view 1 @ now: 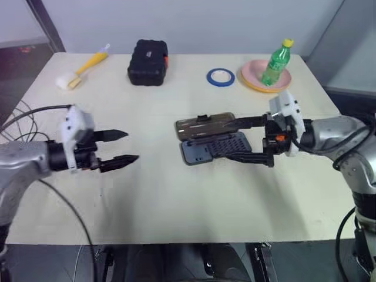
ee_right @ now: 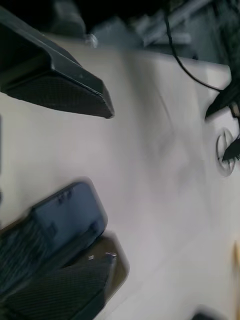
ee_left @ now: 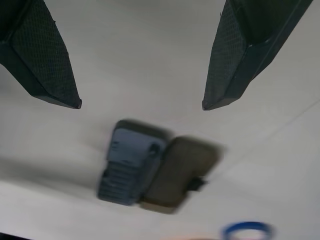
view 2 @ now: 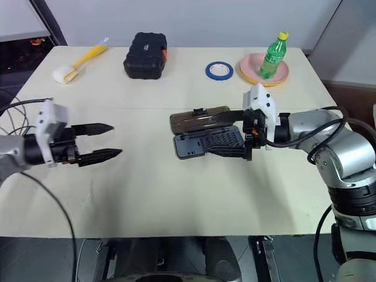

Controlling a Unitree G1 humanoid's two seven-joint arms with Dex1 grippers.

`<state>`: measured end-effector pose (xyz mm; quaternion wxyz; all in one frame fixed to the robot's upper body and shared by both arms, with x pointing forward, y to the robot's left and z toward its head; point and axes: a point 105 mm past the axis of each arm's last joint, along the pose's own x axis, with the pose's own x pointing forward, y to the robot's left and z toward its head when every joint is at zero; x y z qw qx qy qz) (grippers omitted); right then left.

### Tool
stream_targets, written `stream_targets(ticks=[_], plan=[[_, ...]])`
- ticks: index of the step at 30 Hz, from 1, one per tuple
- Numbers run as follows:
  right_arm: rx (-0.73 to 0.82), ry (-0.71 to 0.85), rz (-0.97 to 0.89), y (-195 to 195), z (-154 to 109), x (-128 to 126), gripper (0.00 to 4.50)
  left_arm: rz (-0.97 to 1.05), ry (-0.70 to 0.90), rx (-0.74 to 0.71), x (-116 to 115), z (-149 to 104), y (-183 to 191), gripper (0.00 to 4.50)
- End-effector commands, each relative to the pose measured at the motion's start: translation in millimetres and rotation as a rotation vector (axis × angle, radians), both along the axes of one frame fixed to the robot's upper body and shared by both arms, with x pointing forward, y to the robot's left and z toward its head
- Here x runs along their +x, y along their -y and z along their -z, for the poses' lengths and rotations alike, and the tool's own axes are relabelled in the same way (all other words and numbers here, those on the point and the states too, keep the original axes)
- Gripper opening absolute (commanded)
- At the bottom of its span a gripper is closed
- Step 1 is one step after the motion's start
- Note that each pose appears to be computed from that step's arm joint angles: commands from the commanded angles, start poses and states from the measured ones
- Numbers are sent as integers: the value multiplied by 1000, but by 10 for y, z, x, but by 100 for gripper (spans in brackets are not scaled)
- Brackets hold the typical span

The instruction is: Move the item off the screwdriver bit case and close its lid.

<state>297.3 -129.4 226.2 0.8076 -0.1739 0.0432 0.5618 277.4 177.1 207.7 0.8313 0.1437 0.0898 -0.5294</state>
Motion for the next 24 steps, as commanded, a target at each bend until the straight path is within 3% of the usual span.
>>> stream_targets(ticks=[1, 4, 8, 15, 20, 24], plan=[[-41, 121, 130, -17, -55, 460, 450, 132, 2, -3, -37, -151, 144, 406], [-102, 143, 157, -83, 22, 753, 450, 134, 13, 20, -19, -141, 117, 406], [-88, 127, 22, -178, -21, 675, 450, 26, 59, 42, 219, -52, 2, 406], [16, -13, -255, -153, -228, -202, 450, 0, 96, 24, 945, 16, 216, 406], [-12, -51, -233, -109, -139, -712, 450, 54, 95, 58, 1310, 98, 547, 406], [13, -55, -158, -91, -139, -934, 450, 54, 102, 89, 1462, 156, 788, 406]])
